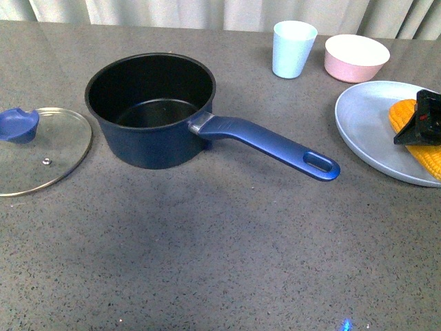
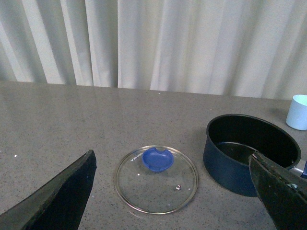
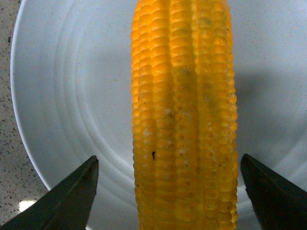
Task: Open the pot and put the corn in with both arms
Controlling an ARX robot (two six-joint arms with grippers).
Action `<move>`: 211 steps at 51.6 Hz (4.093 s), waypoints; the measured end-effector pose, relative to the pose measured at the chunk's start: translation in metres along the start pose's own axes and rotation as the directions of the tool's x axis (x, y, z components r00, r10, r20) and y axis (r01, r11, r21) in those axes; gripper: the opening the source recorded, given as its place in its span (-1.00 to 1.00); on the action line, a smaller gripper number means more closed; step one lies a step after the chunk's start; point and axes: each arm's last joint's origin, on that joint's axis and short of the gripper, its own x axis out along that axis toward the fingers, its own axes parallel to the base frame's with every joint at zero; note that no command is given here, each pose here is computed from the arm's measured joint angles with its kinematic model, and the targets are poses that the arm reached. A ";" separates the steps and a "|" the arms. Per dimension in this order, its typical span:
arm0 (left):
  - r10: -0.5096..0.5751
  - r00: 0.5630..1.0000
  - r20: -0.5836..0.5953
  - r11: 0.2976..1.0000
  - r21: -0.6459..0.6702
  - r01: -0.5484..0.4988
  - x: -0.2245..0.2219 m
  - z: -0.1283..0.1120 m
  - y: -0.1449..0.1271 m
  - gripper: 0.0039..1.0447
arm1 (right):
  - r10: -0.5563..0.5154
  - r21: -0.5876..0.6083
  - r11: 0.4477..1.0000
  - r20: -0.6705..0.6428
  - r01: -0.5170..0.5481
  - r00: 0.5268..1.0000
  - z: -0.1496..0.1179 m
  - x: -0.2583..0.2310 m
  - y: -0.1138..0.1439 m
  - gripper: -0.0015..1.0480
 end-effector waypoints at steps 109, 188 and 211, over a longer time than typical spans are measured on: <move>0.000 1.000 0.000 1.000 0.000 0.000 0.000 0.000 0.000 0.84 | 0.438 -0.456 0.795 -0.027 -0.401 0.899 0.036 -0.011 0.281 0.83; 0.000 1.000 0.000 1.000 0.000 0.000 0.000 0.000 0.000 0.84 | 0.072 -0.172 0.979 0.796 0.110 0.601 -0.097 -0.166 0.033 -0.96; 0.000 1.000 0.000 1.000 0.000 0.000 0.000 0.000 0.000 0.84 | 0.055 -0.158 0.980 0.798 0.121 0.600 -0.134 -0.174 0.023 -0.96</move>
